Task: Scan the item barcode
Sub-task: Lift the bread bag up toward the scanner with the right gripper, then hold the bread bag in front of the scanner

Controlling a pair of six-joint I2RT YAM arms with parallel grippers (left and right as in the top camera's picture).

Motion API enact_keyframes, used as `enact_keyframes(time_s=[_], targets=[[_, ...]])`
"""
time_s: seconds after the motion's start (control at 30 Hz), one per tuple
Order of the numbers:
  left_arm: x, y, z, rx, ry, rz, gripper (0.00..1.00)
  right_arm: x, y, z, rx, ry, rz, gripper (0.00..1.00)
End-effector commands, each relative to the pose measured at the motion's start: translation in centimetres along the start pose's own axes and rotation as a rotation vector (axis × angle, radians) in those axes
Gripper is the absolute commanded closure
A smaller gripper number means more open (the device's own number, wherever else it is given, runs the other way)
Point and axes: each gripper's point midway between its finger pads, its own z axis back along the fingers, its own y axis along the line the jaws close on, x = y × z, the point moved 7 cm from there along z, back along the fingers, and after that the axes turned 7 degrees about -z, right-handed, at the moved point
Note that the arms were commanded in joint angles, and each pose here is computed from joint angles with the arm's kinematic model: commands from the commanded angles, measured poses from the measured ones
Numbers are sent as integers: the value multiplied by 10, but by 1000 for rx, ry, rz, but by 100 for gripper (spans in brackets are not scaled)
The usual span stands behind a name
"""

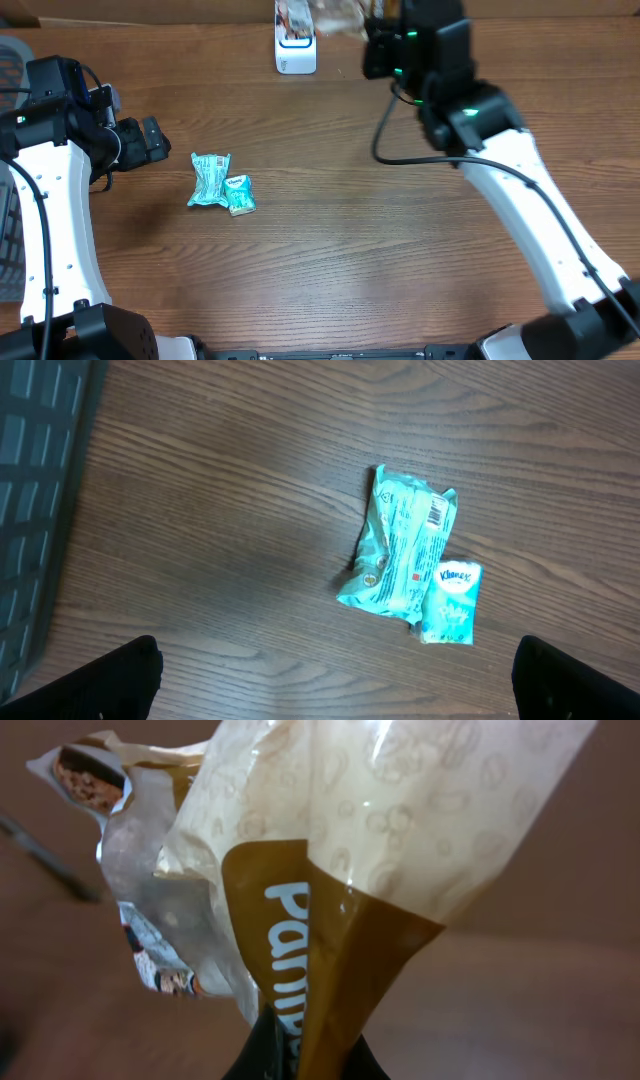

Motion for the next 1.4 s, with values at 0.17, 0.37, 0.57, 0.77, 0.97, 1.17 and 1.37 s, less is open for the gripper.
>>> enact_keyframes(time_s=[0.17, 0.37, 0.57, 0.77, 0.97, 1.17, 1.37], targets=[[1, -3, 4, -5, -13, -11, 0, 10, 1, -65, -299, -293, 432, 96], [1, -3, 4, -5, -13, -11, 0, 5, 4, -95, -336, -392, 588, 96], [1, -3, 4, -5, -13, -11, 0, -17, 2, -124, -355, -405, 693, 96], [1, -3, 4, -5, -13, -11, 0, -48, 13, -150, -372, -401, 884, 96], [1, -3, 4, -5, -13, -11, 0, -75, 27, -170, -368, -481, 1091, 96], [1, -3, 4, -5, -13, -11, 0, -99, 31, -184, -349, -481, 1215, 96], [1, -3, 4, -5, -13, -11, 0, -101, 33, -186, -329, -492, 1233, 96]])
